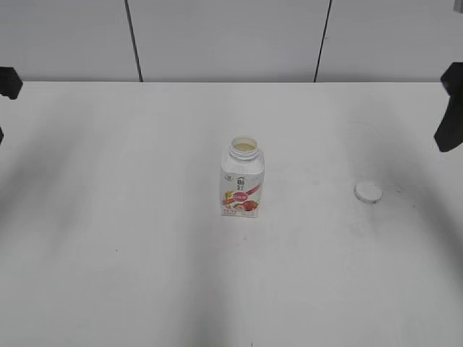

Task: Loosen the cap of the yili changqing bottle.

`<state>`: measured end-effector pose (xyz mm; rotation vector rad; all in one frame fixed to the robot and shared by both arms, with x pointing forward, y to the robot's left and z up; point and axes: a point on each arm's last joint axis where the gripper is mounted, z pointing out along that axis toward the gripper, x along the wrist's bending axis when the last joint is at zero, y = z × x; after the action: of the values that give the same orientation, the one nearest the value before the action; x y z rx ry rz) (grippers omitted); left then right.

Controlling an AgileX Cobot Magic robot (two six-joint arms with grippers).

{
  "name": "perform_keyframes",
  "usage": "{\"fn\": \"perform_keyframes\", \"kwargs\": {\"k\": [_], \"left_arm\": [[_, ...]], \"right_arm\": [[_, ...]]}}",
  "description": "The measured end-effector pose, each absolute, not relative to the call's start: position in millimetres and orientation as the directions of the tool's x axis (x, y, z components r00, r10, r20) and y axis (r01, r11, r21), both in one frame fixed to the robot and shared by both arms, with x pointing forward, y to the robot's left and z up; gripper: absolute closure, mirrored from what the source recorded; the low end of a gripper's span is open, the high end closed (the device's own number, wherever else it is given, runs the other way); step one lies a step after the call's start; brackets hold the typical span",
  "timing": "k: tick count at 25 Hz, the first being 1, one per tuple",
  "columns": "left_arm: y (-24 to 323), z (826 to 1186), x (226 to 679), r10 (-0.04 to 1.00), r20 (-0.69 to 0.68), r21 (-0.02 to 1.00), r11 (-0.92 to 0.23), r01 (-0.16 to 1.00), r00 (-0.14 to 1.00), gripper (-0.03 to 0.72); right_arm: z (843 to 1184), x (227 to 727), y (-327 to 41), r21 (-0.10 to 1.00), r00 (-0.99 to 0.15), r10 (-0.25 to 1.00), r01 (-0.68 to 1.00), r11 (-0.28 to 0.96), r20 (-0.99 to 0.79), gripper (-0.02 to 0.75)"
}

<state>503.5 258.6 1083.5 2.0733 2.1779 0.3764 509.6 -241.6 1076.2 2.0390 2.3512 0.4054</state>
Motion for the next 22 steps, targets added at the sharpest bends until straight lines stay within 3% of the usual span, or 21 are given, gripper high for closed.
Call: {"fn": "perform_keyframes", "kwargs": {"k": [5, 10, 17, 22], "left_arm": [[261.9, 1097.6, 463.4, 0.998, 0.017, 0.302, 0.045, 0.952, -0.053, 0.387], [274.9, 1097.7, 412.7, 0.998, 0.027, 0.357, 0.038, 0.933, -0.05, 0.397], [292.2, 1097.4, 335.6, 1.0, 0.015, 0.519, -0.004, 0.855, -0.005, 0.412], [302.9, 1091.5, 286.5, 1.0, 0.009, 0.657, -0.027, 0.753, 0.028, 0.414]], "right_arm": [[1104.8, 471.5, -247.3, 0.304, -0.163, 0.972, 0.947, 0.106, 0.17, 0.259], [1120.4, 419.1, -255.3, 0.404, -0.179, 0.969, 0.909, 0.098, 0.17, 0.259], [1124.4, 347.2, -267.1, 0.548, -0.215, 0.965, 0.831, 0.101, 0.148, 0.259], [1108.8, 306.3, -277.2, 0.617, -0.218, 0.971, 0.779, 0.113, 0.098, 0.259]]}}
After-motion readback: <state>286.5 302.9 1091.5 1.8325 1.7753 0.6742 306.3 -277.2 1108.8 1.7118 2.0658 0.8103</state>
